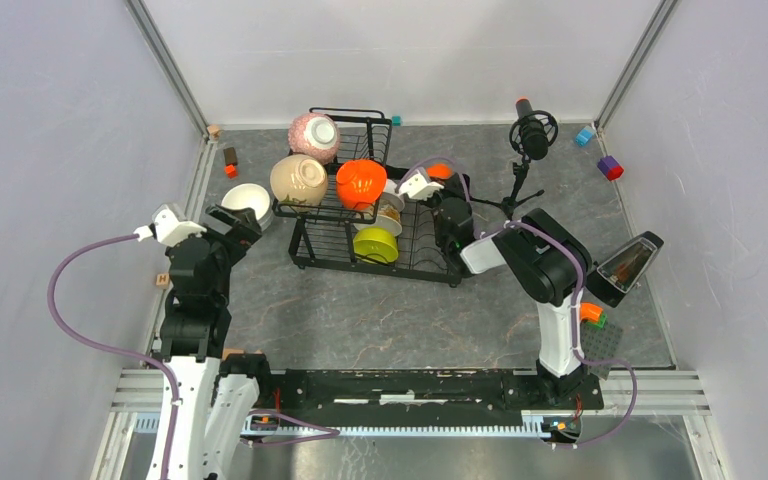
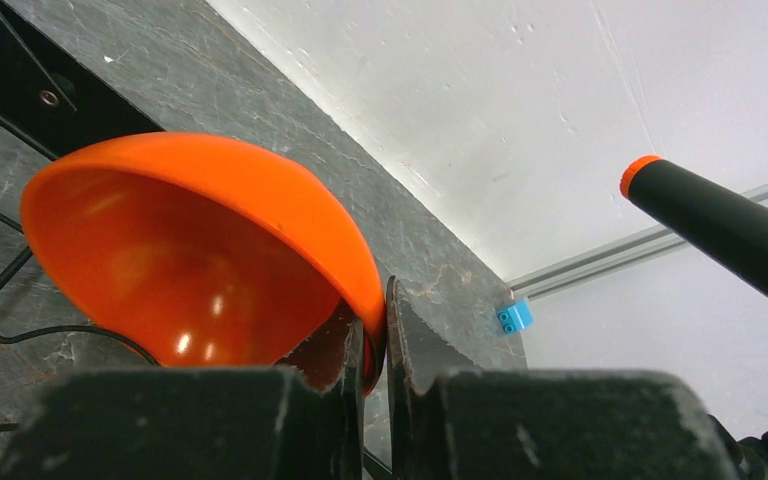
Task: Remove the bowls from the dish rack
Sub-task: Pick up the bowl from the dish rack.
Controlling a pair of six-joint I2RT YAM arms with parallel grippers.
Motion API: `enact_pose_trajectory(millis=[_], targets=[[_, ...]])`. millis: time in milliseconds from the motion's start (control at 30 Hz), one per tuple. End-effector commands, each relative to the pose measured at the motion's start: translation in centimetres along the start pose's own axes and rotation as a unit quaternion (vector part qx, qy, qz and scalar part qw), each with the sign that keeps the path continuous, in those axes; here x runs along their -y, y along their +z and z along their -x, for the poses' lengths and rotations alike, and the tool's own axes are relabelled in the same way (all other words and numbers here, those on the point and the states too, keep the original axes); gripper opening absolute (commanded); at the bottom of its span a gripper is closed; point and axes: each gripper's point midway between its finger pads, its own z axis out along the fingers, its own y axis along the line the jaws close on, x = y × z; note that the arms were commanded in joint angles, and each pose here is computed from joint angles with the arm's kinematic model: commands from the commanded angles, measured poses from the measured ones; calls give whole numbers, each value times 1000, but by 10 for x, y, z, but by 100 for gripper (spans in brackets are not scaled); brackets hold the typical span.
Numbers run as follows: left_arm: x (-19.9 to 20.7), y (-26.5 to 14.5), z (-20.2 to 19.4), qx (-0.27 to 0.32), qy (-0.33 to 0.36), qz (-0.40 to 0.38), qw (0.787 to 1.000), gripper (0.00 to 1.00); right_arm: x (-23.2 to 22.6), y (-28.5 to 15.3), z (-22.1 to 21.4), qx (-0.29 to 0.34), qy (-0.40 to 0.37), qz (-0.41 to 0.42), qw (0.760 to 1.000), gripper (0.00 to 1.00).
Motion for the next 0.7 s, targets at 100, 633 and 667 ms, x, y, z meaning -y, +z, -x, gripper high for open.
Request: enact_pose_trajectory(millis=[100, 633, 667], targets=[[9, 4, 3, 5, -17, -17, 1000, 100, 107, -11, 82, 146, 137, -182, 963, 0], [8, 4, 2, 4, -19, -17, 1000, 100, 128, -14, 94, 149, 158, -195, 956, 0], [8, 3, 2, 5, -18, -17, 1000, 100, 129, -12, 93, 142, 163, -196, 956, 0]])
